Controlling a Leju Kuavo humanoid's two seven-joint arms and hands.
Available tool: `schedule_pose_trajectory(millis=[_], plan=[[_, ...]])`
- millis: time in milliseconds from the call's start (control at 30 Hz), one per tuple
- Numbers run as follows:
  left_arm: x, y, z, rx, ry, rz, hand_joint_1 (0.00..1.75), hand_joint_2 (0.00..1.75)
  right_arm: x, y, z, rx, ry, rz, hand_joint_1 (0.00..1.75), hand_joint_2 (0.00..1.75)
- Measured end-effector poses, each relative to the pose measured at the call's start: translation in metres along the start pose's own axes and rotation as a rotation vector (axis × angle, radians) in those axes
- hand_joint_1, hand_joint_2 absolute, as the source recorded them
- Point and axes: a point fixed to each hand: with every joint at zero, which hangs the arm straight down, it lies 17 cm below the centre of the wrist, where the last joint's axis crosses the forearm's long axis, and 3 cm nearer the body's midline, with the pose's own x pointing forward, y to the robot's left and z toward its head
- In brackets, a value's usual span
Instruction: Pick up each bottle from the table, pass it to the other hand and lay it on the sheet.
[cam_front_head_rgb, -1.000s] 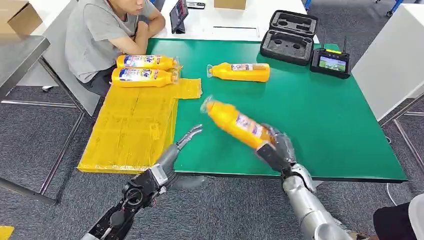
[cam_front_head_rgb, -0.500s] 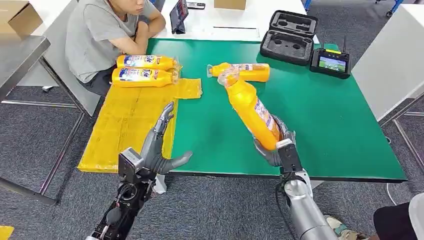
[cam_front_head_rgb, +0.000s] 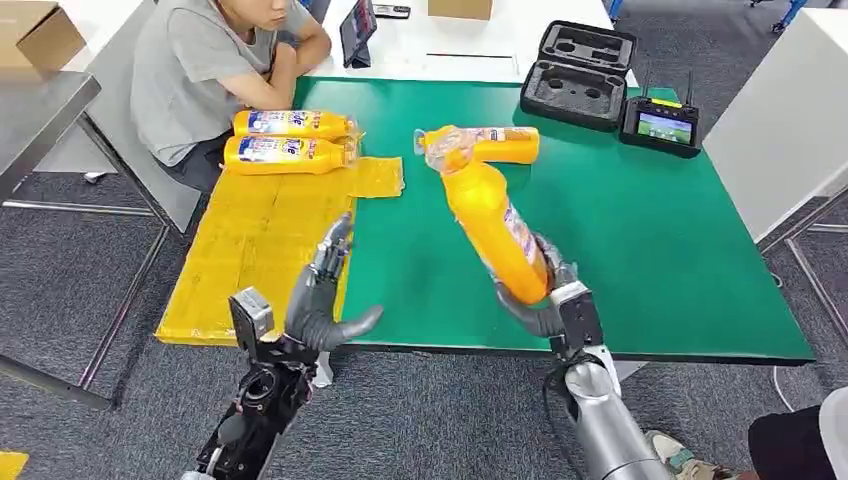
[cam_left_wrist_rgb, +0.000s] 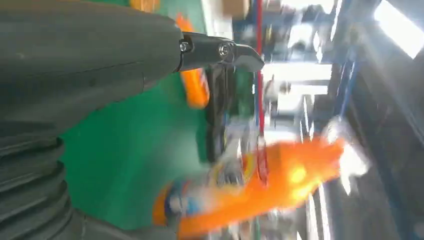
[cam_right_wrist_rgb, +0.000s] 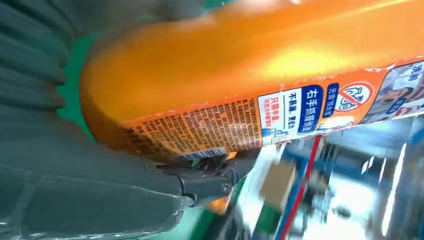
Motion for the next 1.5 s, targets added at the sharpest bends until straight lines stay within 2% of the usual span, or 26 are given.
schedule_pose_trajectory(millis=[233,900,1133,1500], plan=[[-0.021,-0.014,-0.001,-0.046,0.043,0.184,0.00,1.75,0.010,0.045,0.003,0.105,-0.018,-0.048,1.75,1.75],[-0.040,-0.015,0.000,-0.038,0.097,0.223,0.00,1.75,0.015,0.065,0.006,0.162,-0.025,-0.067,1.75,1.75],[-0.057,-0.014,-0.005,-0.008,0.155,0.240,0.00,1.75,0.023,0.088,0.005,0.211,-0.043,-0.061,1.75,1.75],[-0.062,0.006,-0.012,0.060,0.172,0.281,0.00,1.75,0.040,0.126,0.004,0.284,-0.090,-0.032,1.75,1.75]])
